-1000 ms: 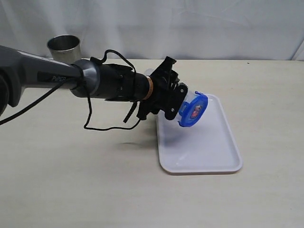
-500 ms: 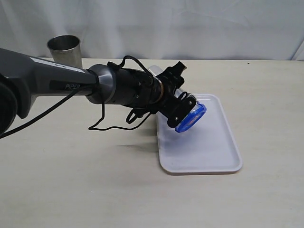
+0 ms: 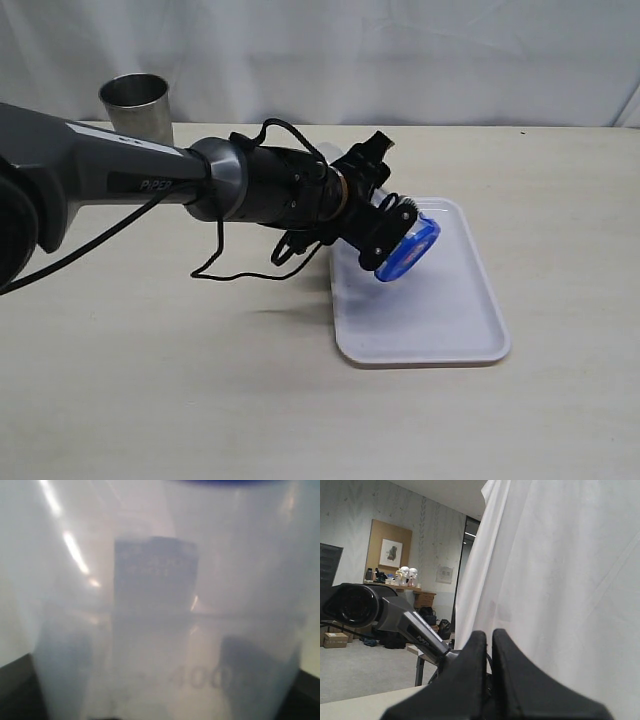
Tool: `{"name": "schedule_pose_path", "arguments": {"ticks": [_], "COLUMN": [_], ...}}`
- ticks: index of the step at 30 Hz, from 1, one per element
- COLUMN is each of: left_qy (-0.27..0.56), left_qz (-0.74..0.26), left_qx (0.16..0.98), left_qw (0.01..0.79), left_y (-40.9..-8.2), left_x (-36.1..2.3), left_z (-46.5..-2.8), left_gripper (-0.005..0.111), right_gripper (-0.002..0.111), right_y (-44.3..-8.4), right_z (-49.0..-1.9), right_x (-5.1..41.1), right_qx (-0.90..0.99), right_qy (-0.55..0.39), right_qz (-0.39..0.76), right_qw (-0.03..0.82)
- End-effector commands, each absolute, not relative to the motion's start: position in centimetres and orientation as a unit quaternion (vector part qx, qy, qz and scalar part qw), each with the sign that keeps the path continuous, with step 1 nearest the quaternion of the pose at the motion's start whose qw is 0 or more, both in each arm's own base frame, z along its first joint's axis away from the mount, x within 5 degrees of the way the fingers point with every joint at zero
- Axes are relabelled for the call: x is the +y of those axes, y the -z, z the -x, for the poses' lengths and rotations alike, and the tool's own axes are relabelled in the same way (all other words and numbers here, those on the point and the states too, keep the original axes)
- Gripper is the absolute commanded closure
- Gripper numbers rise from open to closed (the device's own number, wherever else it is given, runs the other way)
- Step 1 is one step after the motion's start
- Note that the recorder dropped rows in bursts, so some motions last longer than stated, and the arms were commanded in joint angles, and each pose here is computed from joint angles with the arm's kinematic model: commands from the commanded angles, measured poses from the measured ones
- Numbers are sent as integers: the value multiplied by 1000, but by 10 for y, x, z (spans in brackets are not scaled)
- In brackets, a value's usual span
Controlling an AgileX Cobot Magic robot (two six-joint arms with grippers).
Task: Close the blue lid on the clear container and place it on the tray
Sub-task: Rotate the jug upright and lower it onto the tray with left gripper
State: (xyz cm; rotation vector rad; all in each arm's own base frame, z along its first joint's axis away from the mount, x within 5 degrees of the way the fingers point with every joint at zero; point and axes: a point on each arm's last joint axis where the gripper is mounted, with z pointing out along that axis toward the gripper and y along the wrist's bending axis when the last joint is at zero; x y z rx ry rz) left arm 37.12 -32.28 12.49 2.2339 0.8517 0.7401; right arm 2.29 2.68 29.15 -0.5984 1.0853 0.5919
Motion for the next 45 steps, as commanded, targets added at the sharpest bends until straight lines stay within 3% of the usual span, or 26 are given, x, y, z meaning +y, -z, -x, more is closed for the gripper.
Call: {"name": "schedule_pose_path", "arguments": {"ticks": [1, 9, 17, 27, 39, 45], "left_qy": [-262, -149, 77, 304, 480, 460], "left_qz": [-827, -778, -683, -573, -431, -436], "left_qx": [361, 432, 498, 542, 537, 568], "left_qw": [343, 432, 529, 534, 544, 525], "left_y": [-135, -139, -153, -150, -108, -88], "left_x": [-326, -341, -349, -341, -344, -343], "left_z": [-371, -365, -362, -364, -363, -364], "left_gripper": [107, 107, 107, 107, 107, 107], "right_gripper": [104, 104, 104, 104, 104, 104], "right_y": [-290, -290, -290, -290, -290, -290], "right_z": [-23, -23, -23, -23, -23, -23], "right_x": [27, 27, 27, 27, 27, 27], "right_qx": [502, 502, 502, 502, 502, 502], "right_qy": [-274, -274, -274, -274, -274, -274], "right_qz": [273, 273, 273, 273, 273, 273], "right_qw": [774, 774, 774, 774, 774, 774]}}
